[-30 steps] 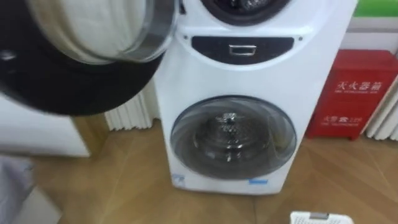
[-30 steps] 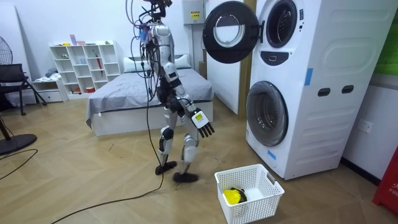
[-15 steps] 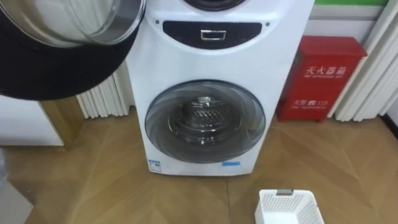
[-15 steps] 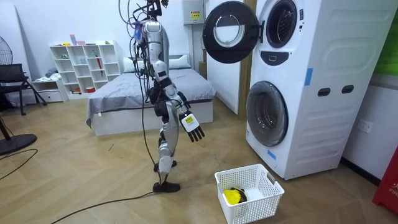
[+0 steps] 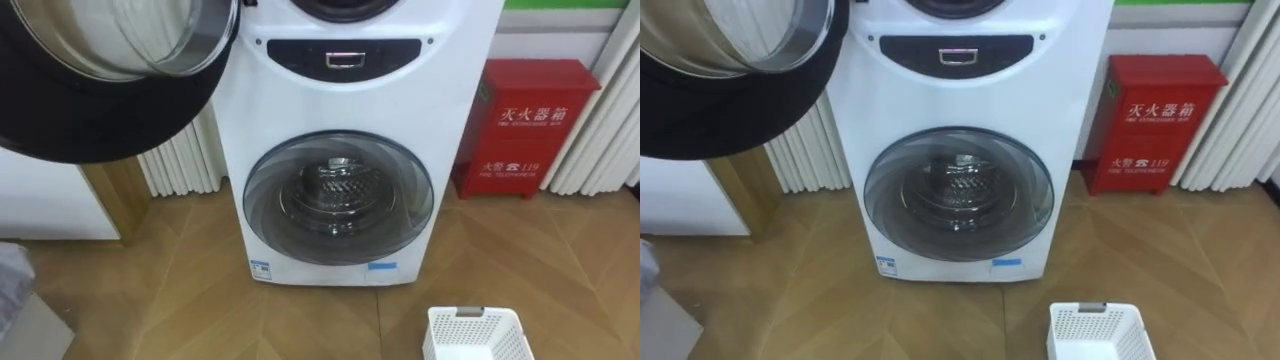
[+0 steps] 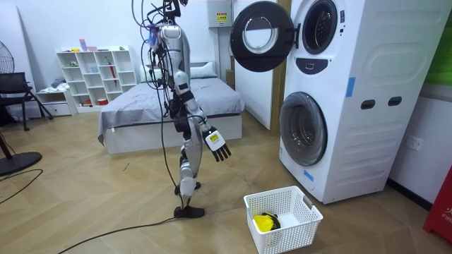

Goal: Pick clothes from washing machine

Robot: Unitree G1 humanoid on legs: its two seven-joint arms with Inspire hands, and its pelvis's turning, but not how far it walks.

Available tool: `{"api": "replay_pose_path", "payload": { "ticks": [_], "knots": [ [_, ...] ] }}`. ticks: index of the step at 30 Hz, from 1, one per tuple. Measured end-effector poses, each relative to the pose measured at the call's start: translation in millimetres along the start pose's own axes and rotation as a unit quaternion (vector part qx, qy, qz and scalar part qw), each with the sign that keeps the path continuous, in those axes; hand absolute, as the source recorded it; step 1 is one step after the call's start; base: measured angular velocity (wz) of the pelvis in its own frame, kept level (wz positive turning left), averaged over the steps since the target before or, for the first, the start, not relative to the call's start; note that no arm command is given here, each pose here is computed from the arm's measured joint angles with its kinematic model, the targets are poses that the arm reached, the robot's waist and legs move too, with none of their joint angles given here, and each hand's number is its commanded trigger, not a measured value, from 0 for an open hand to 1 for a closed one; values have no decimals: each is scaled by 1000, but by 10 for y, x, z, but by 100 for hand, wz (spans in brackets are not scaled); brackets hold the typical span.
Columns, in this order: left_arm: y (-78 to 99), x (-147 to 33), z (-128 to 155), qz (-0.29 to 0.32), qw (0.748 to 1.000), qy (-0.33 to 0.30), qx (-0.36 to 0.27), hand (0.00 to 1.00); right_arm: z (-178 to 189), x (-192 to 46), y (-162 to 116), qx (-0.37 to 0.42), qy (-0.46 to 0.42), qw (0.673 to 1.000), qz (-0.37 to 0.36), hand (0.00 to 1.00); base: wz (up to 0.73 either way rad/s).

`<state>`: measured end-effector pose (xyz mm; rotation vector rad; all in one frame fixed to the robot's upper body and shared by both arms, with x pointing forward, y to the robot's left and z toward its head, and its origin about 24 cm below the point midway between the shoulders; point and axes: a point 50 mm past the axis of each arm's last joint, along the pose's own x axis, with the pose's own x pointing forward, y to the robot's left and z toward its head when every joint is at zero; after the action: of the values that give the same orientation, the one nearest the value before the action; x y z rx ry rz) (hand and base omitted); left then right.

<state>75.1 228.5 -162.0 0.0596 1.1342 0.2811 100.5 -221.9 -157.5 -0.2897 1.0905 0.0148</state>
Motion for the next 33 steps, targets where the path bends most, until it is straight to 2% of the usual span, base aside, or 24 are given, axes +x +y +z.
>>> {"api": "replay_pose_path", "payload": {
  "ticks": [12, 18, 21, 23, 24, 27, 29, 30, 32, 33],
  "knots": [
    [2, 6, 45, 0, 1000, -12, -15, 0, -59, -21, -44, 10, 3, 1000, -24, 0, 4],
    [199, 45, 256, 28, 998, -39, -40, 0, -28, -15, -102, -10, -2, 999, -35, 0, 2],
    [412, 50, 542, 63, 991, -87, -76, 0, 11, -18, -189, -4, -13, 999, -49, 0, 2],
    [579, 50, 944, 83, 979, -142, -125, 0, 2, -29, -286, 4, -14, 998, -64, 0, 2],
    [630, 43, 1022, 90, 975, -152, -135, 0, -4, -32, -306, 3, -14, 998, -67, 0, -9],
    [934, -32, 1349, 123, 955, -201, -178, 0, -36, -62, -425, -11, -16, 996, -81, 0, -10],
    [1182, -177, 1724, 144, 938, -262, -175, 0, -127, -104, -508, -10, -6, 996, -93, 0, -13],
    [1237, -222, 1824, 147, 932, -278, -177, 0, -153, -114, -522, -9, -3, 995, -95, 0, -12],
    [1455, -404, 2108, 167, 910, -331, -184, 0, -213, -149, -557, -4, 2, 995, -102, 0, -12],
    [1491, -443, 2167, 171, 904, -342, -189, 0, -227, -158, -563, -2, 3, 995, -103, 0, -6]
  ]
}}
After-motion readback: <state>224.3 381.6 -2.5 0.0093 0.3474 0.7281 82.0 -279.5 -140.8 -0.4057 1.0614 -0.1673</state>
